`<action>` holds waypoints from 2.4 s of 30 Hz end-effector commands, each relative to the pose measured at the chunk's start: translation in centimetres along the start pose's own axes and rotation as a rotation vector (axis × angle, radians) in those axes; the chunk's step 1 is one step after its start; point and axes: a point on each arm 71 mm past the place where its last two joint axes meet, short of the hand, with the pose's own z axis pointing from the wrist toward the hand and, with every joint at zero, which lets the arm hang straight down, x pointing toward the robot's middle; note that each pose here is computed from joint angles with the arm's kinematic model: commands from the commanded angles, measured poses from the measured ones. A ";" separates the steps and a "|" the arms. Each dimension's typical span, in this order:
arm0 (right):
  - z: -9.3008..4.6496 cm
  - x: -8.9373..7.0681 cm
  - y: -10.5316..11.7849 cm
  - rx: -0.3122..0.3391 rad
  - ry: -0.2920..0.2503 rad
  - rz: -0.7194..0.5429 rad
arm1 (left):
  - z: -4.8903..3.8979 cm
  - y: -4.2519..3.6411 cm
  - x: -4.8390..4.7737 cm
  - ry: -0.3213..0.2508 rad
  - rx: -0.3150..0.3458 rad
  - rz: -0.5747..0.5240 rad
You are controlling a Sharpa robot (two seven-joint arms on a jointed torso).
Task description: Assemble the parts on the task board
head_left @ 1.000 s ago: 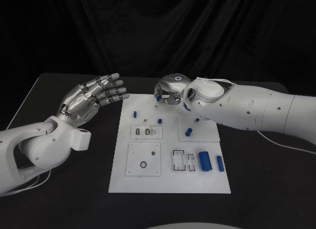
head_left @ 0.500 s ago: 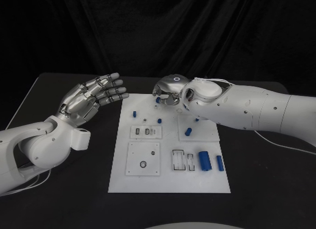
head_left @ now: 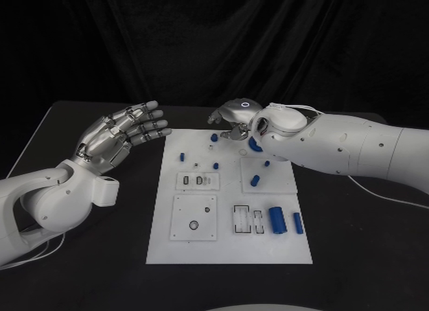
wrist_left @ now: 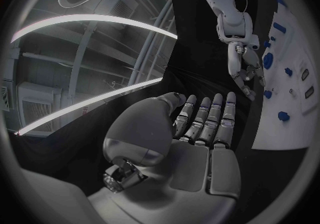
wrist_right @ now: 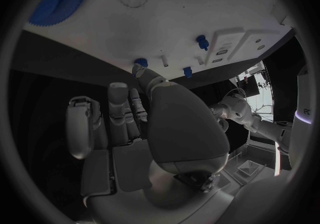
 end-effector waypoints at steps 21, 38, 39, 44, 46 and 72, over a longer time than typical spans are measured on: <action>-11.7 -3.3 -8.1 0.231 0.051 0.107 | -0.19 -1.27 -0.01 -0.002 0.165 -0.019; -11.3 0.4 -8.2 0.249 0.093 0.133 | 0.05 -1.08 -0.18 0.014 0.153 -0.033; -11.3 0.5 -8.2 0.248 0.093 0.133 | 0.05 -1.08 -0.18 0.014 0.153 -0.033; -10.9 1.0 -7.9 0.238 0.085 0.136 | 0.02 -1.08 -0.25 0.014 0.151 -0.033; -10.8 1.0 -7.8 0.232 0.081 0.136 | 0.01 -1.09 -0.28 0.013 0.150 -0.033; -9.7 2.0 -7.6 0.241 0.079 0.132 | 0.08 -1.02 -0.47 0.015 0.147 -0.033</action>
